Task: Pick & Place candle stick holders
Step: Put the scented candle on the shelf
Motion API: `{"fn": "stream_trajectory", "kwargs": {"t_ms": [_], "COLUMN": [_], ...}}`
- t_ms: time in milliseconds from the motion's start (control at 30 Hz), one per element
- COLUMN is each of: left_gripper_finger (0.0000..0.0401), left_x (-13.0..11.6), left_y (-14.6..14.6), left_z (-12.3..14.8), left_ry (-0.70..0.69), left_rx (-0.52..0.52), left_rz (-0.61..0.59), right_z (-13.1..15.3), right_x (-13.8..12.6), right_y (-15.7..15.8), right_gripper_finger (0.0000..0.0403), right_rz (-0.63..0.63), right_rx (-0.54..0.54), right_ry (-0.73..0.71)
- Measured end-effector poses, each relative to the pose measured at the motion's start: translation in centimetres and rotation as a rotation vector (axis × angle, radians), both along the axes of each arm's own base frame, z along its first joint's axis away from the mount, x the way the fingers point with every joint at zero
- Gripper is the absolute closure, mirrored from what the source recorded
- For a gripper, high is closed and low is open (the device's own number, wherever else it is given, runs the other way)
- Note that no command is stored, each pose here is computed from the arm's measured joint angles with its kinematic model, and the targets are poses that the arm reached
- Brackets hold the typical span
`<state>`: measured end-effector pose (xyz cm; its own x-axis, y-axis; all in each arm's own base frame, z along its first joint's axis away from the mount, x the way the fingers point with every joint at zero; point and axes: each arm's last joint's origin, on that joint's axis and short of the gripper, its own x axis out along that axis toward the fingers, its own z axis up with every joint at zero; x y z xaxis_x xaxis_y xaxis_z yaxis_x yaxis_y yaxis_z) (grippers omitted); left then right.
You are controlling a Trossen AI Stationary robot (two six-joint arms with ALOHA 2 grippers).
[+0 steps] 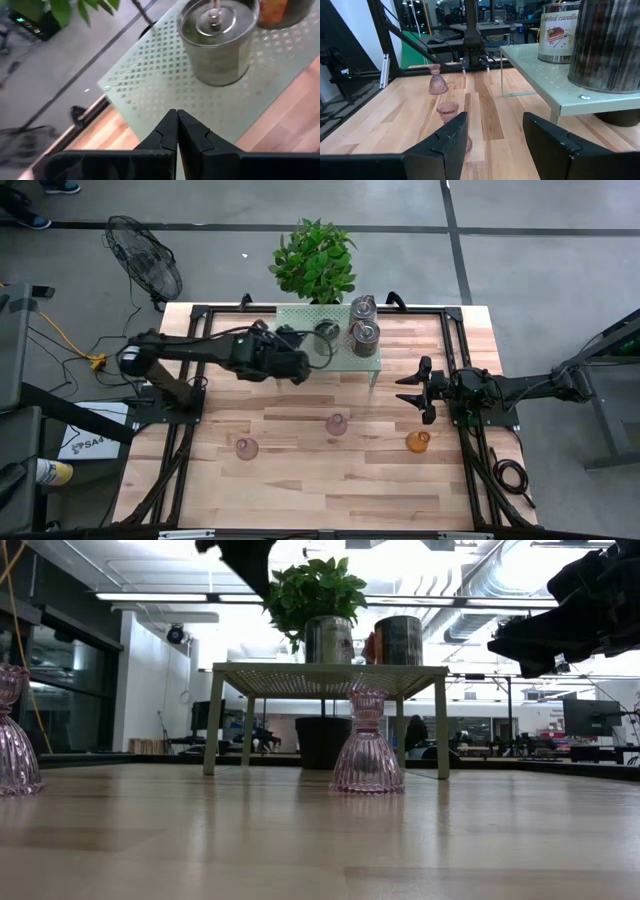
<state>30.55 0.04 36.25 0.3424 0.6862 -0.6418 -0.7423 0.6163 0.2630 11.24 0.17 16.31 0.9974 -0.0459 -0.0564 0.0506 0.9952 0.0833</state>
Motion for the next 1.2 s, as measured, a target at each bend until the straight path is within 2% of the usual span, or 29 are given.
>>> {"fn": "stream_trajectory", "kwargs": {"t_ms": [233,467,600,767,1067,1200], "left_gripper_finger": [0.0401,0.0401,0.0401,0.0401,0.0401,0.0401], "left_x": [-2.5,-4.6,-4.6,-4.1,-2.8,-2.6], "left_y": [-0.1,0.1,0.3,1.7,4.2,4.8], "left_z": [-4.1,-7.6,-9.4,-10.9,-11.4,-11.7], "left_ry": [-0.167,-0.360,-0.405,-0.469,-0.519,-0.524], "left_rx": [-0.024,0.022,0.052,0.029,0.020,-0.019], "left_rz": [-0.173,-0.247,-0.262,-0.251,-0.315,-0.356], "right_z": [0.0,0.0,0.0,-0.1,-0.1,-0.1], "right_x": [0.0,0.0,0.0,0.0,0.0,0.0], "right_y": [0.0,0.0,0.0,0.0,0.0,0.0], "right_gripper_finger": [0.0217,0.0217,0.0217,0.0217,0.0217,0.0217], "right_rz": [0.003,0.003,0.002,0.004,0.003,0.003], "right_rx": [0.000,0.000,0.000,0.000,0.000,-0.001], "right_ry": [0.000,0.000,0.001,0.011,0.012,0.012]}}
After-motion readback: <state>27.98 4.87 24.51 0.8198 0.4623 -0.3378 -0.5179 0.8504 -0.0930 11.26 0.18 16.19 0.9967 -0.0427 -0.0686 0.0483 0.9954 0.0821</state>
